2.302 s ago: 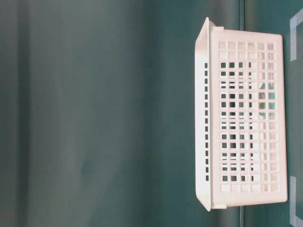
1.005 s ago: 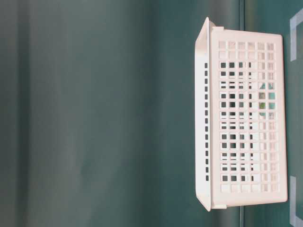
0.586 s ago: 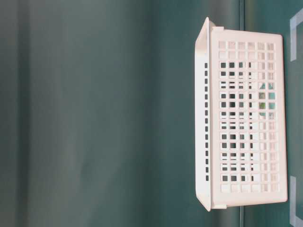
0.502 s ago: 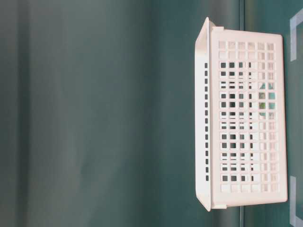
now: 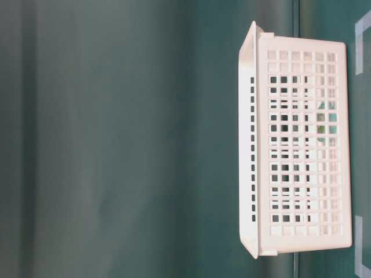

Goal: Put the tape in the middle into the white basket.

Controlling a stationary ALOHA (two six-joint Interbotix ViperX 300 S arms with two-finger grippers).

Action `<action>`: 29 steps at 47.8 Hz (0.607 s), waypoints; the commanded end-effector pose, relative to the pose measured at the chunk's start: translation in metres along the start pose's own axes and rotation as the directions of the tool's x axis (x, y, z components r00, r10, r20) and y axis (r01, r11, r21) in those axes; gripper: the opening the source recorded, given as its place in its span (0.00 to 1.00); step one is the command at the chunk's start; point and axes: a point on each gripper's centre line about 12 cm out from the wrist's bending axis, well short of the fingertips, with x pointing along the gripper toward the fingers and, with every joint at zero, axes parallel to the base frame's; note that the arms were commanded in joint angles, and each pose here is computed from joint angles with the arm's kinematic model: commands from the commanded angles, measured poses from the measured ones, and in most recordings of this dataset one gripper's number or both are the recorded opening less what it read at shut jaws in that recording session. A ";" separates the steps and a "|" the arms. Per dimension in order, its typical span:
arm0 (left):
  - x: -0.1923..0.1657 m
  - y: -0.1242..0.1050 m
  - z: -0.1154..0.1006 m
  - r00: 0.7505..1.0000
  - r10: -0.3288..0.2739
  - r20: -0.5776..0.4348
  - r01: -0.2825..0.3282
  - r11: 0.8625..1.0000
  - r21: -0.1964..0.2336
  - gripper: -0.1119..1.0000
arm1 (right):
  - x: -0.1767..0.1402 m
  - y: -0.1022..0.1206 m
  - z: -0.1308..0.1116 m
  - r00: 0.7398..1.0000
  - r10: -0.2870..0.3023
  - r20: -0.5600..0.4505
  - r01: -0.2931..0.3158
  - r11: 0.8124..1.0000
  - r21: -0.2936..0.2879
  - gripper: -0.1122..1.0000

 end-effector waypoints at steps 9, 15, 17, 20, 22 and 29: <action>0.000 0.000 0.005 1.000 -0.002 0.008 0.002 1.000 0.002 0.00 | 0.001 0.001 0.005 1.000 0.005 0.013 -0.005 1.000 -0.002 0.99; 0.000 0.000 0.004 1.000 -0.002 0.006 0.002 1.000 0.002 0.00 | 0.001 0.001 0.004 1.000 0.006 0.013 -0.006 1.000 -0.002 0.99; 0.000 0.000 0.004 1.000 -0.002 0.006 0.002 1.000 0.000 0.00 | 0.001 0.001 0.004 1.000 0.006 0.013 -0.006 1.000 -0.002 0.99; 0.000 -0.001 0.004 1.000 -0.003 0.006 0.003 1.000 0.001 0.00 | 0.001 0.001 0.004 1.000 0.004 0.013 -0.004 1.000 -0.002 0.99; 0.000 0.000 0.004 1.000 -0.002 0.006 0.002 1.000 0.000 0.00 | 0.001 0.001 0.004 1.000 0.006 0.013 -0.006 1.000 -0.002 0.99; 0.000 -0.001 0.005 1.000 -0.003 0.008 0.003 1.000 0.001 0.00 | 0.001 0.001 0.004 1.000 0.006 0.013 -0.006 1.000 -0.002 0.99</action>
